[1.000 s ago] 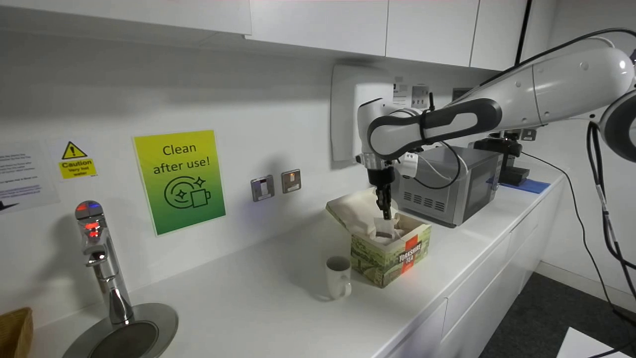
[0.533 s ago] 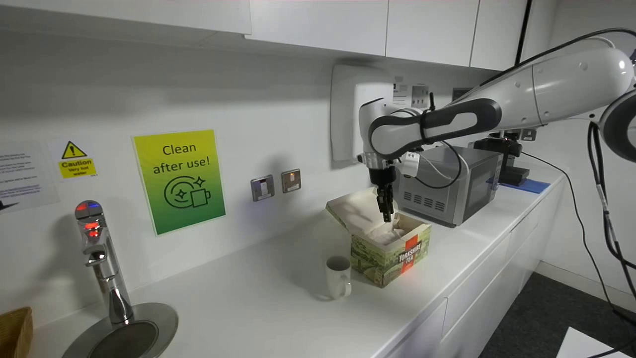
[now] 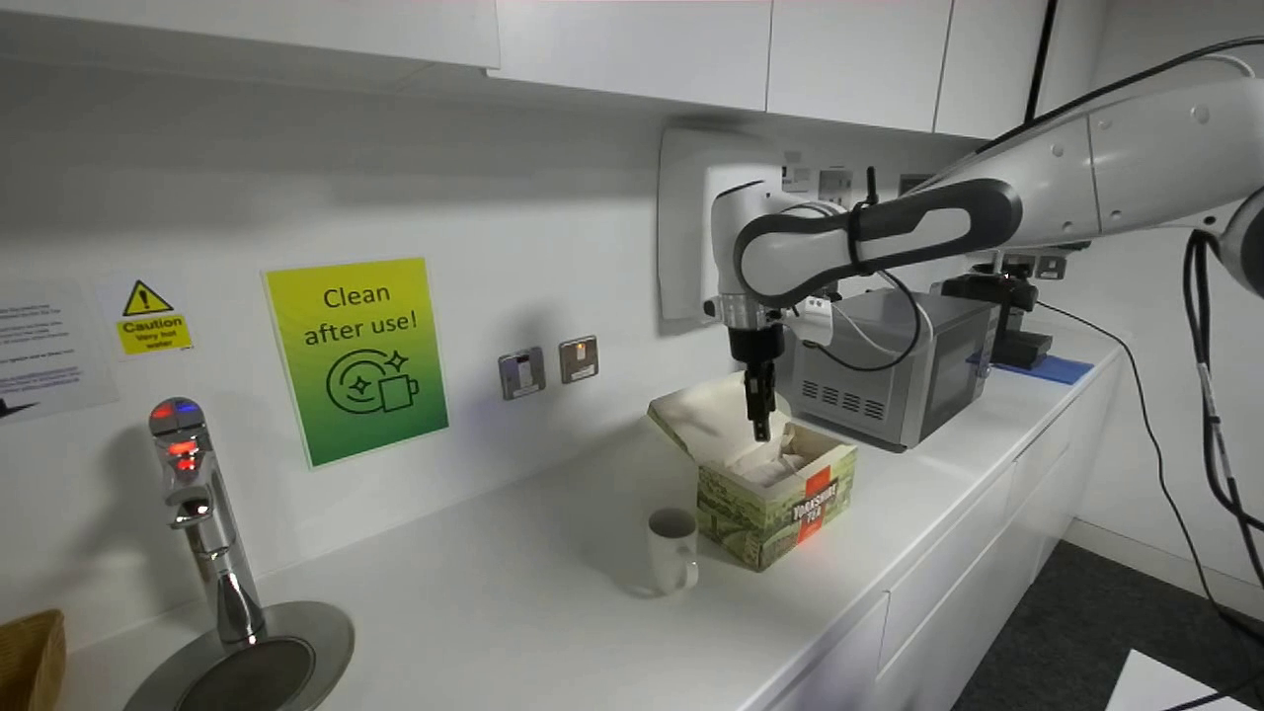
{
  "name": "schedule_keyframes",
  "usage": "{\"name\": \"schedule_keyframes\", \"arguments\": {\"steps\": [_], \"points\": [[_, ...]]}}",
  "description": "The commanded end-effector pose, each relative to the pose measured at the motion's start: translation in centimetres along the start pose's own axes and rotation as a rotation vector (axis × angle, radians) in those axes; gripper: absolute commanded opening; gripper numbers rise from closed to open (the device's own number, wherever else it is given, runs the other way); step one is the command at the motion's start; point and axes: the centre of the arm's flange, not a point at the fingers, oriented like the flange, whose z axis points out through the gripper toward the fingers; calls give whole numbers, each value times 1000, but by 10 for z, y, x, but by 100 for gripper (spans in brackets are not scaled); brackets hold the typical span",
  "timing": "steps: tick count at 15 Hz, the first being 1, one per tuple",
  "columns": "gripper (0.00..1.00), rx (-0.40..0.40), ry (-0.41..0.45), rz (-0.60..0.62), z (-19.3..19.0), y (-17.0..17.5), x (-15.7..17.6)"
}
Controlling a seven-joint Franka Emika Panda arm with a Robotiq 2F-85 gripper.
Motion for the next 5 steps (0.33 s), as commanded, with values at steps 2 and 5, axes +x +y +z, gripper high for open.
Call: {"name": "schedule_keyframes", "arguments": {"steps": [2, 5], "points": [[100, 126, 67, -28, -16, -21, -32], [100, 118, 63, -8, -15, -18, -13]]}}
